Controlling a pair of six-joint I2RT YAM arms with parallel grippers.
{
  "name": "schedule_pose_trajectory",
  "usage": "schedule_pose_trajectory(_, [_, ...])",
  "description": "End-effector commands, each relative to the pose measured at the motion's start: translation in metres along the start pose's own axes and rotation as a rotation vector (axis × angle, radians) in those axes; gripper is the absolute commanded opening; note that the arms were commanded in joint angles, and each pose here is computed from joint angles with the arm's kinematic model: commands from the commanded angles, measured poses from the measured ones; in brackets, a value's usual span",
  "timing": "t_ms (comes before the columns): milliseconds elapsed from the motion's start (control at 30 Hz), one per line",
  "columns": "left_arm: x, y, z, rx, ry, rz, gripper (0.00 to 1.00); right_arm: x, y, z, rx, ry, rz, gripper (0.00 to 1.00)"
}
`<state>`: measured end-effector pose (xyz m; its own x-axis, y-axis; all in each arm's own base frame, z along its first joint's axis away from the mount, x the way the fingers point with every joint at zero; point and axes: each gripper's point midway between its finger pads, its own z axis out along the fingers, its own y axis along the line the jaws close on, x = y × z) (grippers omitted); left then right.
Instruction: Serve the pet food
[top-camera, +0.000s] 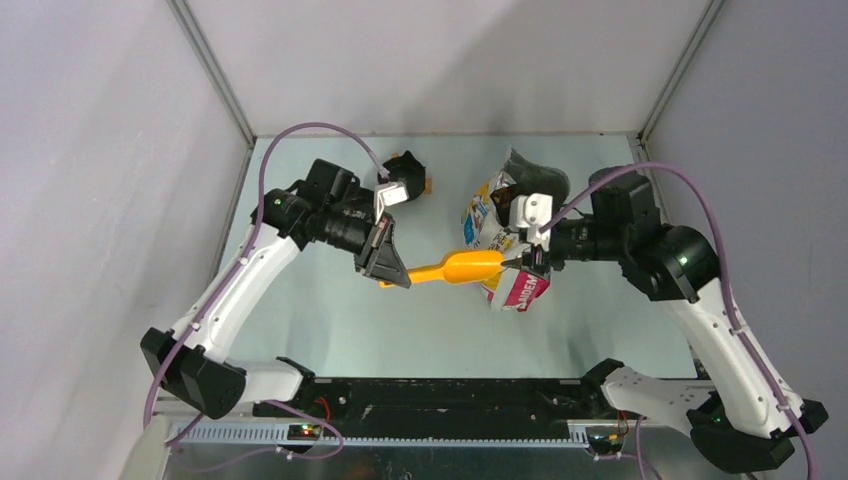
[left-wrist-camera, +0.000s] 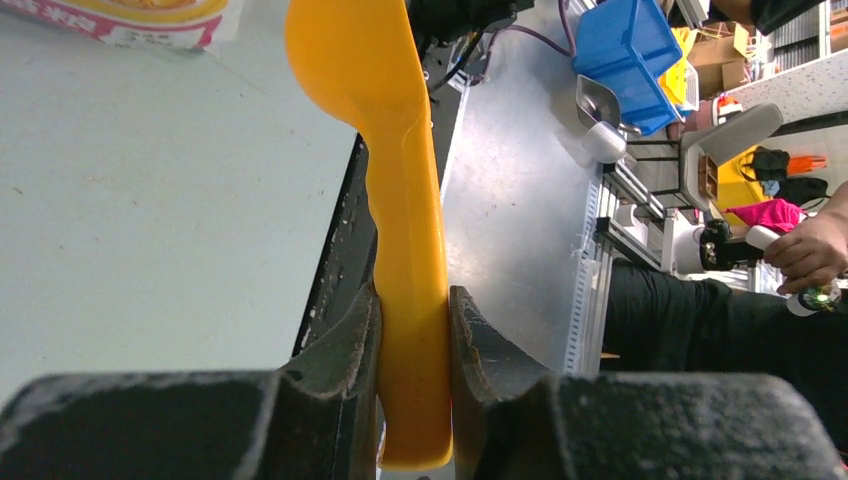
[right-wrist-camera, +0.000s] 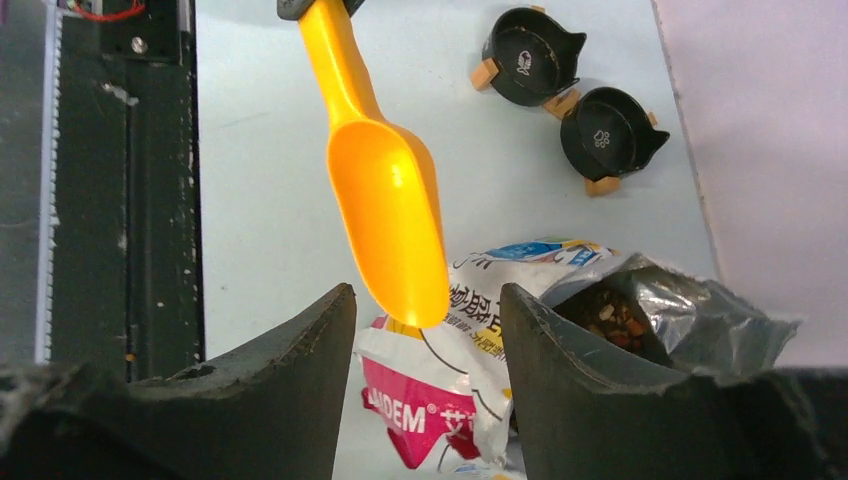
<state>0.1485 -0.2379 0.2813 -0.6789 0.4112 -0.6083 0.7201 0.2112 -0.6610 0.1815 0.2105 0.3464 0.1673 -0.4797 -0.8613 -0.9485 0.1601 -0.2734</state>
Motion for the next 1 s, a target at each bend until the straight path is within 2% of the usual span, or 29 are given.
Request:
schedule_pose_trajectory(0, [0.007, -0.017, -0.003, 0.055, -0.001, 0.043, 0.0, 0.013, -0.009, 0.023, -0.011, 0.085, -0.136, 0.57])
schedule_pose_trajectory(100, [0.007, -0.016, -0.002, 0.059, 0.011, 0.047, 0.0, 0.009, -0.003, 0.038, -0.043, 0.093, -0.176, 0.55])
schedule_pose_trajectory(467, [-0.005, -0.036, -0.003, 0.142, -0.016, 0.041, 0.0, 0.017, 0.013, 0.088, -0.13, 0.138, -0.159, 0.46])
schedule_pose_trajectory(600, [-0.009, -0.037, -0.005, 0.137, -0.028, 0.053, 0.0, 0.021, 0.015, 0.098, -0.145, 0.149, -0.121, 0.32])
schedule_pose_trajectory(700, [-0.012, -0.038, -0.006, 0.13, -0.039, 0.073, 0.0, 0.025, 0.018, 0.1, -0.155, 0.154, -0.105, 0.12])
schedule_pose_trajectory(733, [-0.013, -0.037, -0.007, 0.124, -0.045, 0.081, 0.0, 0.026, 0.017, 0.099, -0.152, 0.154, -0.099, 0.02])
schedule_pose_trajectory(800, [-0.02, -0.031, -0.007, 0.086, -0.067, 0.079, 0.12, 0.027, 0.014, 0.096, -0.126, 0.148, -0.063, 0.0])
schedule_pose_trajectory(833, [-0.024, -0.026, -0.008, 0.062, -0.085, 0.073, 0.32, 0.025, 0.01, 0.095, -0.108, 0.136, -0.047, 0.0])
schedule_pose_trajectory(900, [-0.041, -0.014, -0.013, -0.011, -0.158, 0.006, 0.48, 0.025, -0.006, 0.09, -0.037, 0.125, 0.046, 0.0])
schedule_pose_trajectory(933, [-0.053, -0.007, -0.016, -0.049, -0.211, 0.021, 0.5, 0.024, -0.009, 0.087, -0.015, 0.117, 0.112, 0.0])
schedule_pose_trajectory(967, [-0.063, 0.0, -0.022, -0.088, -0.261, -0.044, 0.51, 0.025, -0.016, 0.084, 0.014, 0.107, 0.184, 0.0])
